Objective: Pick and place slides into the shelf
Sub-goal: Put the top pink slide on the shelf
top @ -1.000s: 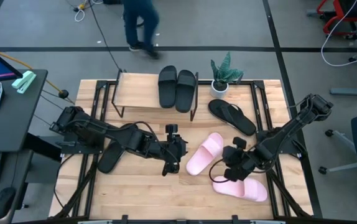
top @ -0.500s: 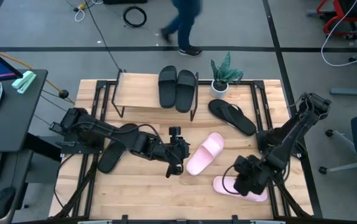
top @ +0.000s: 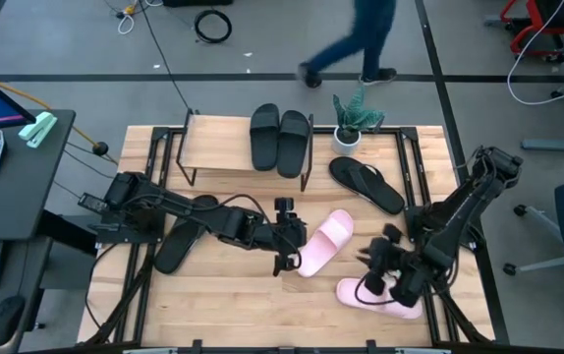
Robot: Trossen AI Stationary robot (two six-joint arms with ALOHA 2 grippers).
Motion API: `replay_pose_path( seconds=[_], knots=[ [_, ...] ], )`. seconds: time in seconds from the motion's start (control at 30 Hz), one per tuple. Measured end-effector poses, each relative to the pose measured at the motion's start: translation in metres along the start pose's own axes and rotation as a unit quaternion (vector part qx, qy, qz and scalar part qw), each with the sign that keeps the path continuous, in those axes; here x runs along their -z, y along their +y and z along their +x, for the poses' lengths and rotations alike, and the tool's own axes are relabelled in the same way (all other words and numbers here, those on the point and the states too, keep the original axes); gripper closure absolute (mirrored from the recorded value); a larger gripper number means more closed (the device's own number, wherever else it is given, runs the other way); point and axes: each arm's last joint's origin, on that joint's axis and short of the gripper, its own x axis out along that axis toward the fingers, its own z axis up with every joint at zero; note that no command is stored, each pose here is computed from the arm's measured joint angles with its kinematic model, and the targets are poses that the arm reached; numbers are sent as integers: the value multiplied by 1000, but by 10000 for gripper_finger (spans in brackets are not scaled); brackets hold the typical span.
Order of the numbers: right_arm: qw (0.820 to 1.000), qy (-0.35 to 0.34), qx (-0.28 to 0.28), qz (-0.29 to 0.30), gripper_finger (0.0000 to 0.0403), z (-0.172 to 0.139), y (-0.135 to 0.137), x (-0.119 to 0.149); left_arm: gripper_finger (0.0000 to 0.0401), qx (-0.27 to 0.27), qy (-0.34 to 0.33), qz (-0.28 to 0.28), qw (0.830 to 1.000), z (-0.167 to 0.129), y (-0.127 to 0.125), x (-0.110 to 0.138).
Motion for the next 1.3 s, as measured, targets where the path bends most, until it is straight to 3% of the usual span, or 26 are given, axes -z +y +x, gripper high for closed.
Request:
replay_pose_path(
  seconds=[0.1,0.27,0.43,0.57,0.97,1.3],
  knots=[
    [995,-36,-13,-87,307,11,5,-18,227,0,-21,-11,1000,-1,0,-5],
    [993,-67,-44,-82,307,45,14,-49,231,-1,-50,4,999,-8,0,-12],
    [989,-13,-20,-147,306,84,7,-51,231,-21,-64,8,998,-15,5,-16],
    [987,21,26,-156,306,99,-2,-46,228,-29,-68,6,997,-22,9,-18],
    [970,51,115,-207,306,103,-16,-35,225,-31,-67,11,997,-22,11,-18],
    [954,97,193,-206,306,104,-38,-32,229,-32,-68,14,997,-22,11,-18]
  ],
)
